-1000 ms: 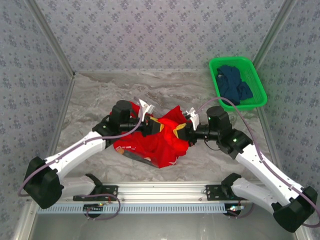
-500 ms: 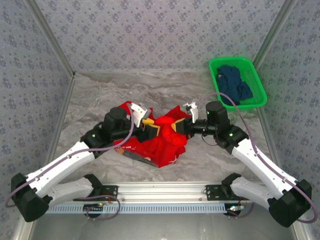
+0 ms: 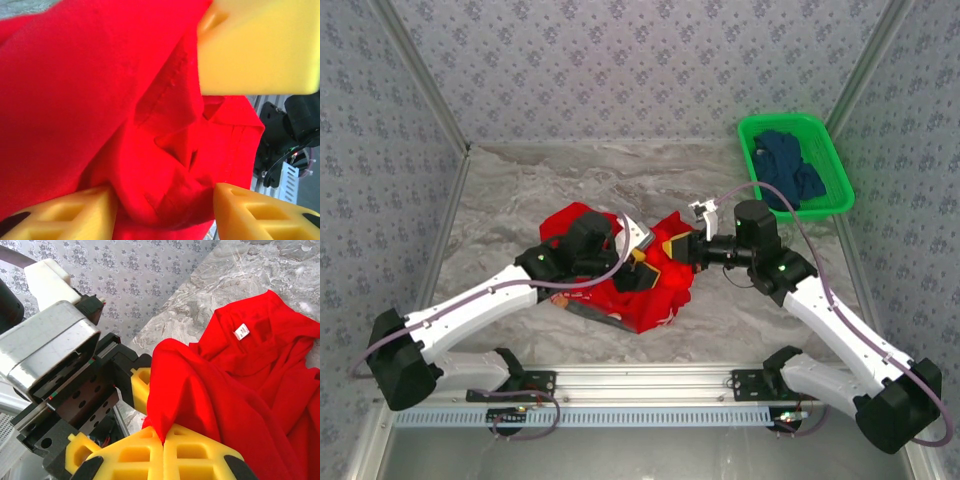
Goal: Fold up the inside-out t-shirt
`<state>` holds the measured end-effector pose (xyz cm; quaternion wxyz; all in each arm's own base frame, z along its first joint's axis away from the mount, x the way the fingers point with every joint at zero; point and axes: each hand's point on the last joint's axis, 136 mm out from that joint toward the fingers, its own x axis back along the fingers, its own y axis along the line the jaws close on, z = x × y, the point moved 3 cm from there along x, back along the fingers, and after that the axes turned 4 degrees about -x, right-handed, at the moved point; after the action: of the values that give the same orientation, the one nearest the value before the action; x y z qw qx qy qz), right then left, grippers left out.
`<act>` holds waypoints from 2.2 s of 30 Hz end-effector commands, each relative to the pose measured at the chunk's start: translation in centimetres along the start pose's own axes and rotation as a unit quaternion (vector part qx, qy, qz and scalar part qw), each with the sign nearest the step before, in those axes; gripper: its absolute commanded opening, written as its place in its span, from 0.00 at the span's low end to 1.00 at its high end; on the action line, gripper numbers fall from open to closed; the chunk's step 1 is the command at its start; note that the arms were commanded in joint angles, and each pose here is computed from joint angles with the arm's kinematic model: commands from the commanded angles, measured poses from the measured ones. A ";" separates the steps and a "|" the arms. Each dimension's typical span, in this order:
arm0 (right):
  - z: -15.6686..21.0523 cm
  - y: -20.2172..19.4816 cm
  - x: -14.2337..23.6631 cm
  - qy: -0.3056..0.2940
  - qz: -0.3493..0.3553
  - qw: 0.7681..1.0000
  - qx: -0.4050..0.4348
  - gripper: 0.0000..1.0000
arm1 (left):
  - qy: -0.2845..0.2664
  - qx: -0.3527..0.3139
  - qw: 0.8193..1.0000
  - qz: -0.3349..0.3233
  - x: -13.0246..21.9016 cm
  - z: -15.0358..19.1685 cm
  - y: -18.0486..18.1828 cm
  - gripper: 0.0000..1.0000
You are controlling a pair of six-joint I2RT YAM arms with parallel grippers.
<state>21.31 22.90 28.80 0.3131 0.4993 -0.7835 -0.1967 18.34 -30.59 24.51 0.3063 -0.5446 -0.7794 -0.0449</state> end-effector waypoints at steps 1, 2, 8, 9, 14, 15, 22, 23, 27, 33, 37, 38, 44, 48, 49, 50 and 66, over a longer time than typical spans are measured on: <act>-0.5 0.6 0.2 -0.011 -0.014 1.000 0.004 0.00 | -0.015 -0.018 1.000 0.018 0.2 -1.4 -0.9 0.43; -0.5 0.5 0.2 -0.010 -0.014 1.000 0.004 0.00 | -0.018 -0.018 0.999 0.020 0.2 -1.5 -0.9 0.39; -0.3 -0.1 0.3 -0.010 0.001 1.000 0.000 0.00 | -0.031 -0.020 0.999 0.032 0.9 -1.9 -1.5 0.19; -0.4 -0.2 0.3 -0.011 0.007 1.000 0.000 0.00 | -0.032 -0.021 0.999 0.031 1.0 -1.8 -1.5 0.16; -0.8 -1.4 0.3 -0.014 0.048 0.999 -0.017 0.00 | -0.036 -0.027 0.999 0.025 1.9 -1.4 -1.6 0.14; -0.8 -1.7 0.3 -0.012 0.060 0.998 -0.021 0.00 | -0.038 -0.028 0.999 0.022 2.0 -1.4 -1.5 0.14; -0.7 -3.6 0.3 0.000 0.123 0.992 -0.039 0.00 | -0.052 -0.011 0.998 0.011 2.5 -1.2 -0.6 0.00; -0.7 -3.9 0.3 0.003 0.134 0.990 -0.042 0.01 | -0.056 -0.007 0.998 0.010 2.6 -1.3 -0.4 0.00; -0.3 -4.7 1.0 0.025 0.178 0.983 -0.030 0.25 | -0.069 0.015 0.998 -0.003 2.9 -1.3 0.5 0.00; 1.8 -4.0 2.6 0.052 0.203 0.978 0.008 0.46 | -0.074 0.028 0.997 -0.009 3.0 -1.4 0.9 0.00; 3.5 -4.6 1.8 0.071 0.235 0.969 0.016 0.58 | -0.075 0.017 0.997 0.003 3.0 -1.4 0.5 0.00; 3.8 -4.6 1.3 0.073 0.233 0.970 0.017 0.61 | -0.076 0.015 0.997 0.007 3.0 -1.4 0.5 0.00; 4.7 -5.3 -1.5 0.073 0.215 0.974 0.022 0.71 | -0.080 0.002 0.996 0.025 3.0 -1.5 -0.1 0.00; 5.4 -5.9 -2.8 0.072 0.203 0.976 0.026 0.72 | -0.082 0.003 0.996 0.026 3.2 -1.8 -0.2 0.00; 5.5 -6.1 -3.0 0.070 0.203 0.976 0.028 0.72 | -0.083 0.003 0.996 0.027 3.3 -1.9 -0.2 0.00; 5.4 -6.2 -3.4 0.066 0.199 0.977 0.032 0.72 | -0.084 0.002 0.996 0.028 3.4 -1.9 -0.3 0.00; 3.5 -11.9 1.0 0.023 0.384 0.923 -0.004 0.27 | -0.094 0.008 0.995 -0.026 5.3 -1.2 1.1 0.00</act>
<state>25.99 19.57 17.53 0.3954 0.2202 -0.8900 -0.0558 18.58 -27.28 27.50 0.2495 -0.5351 -0.8070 0.0102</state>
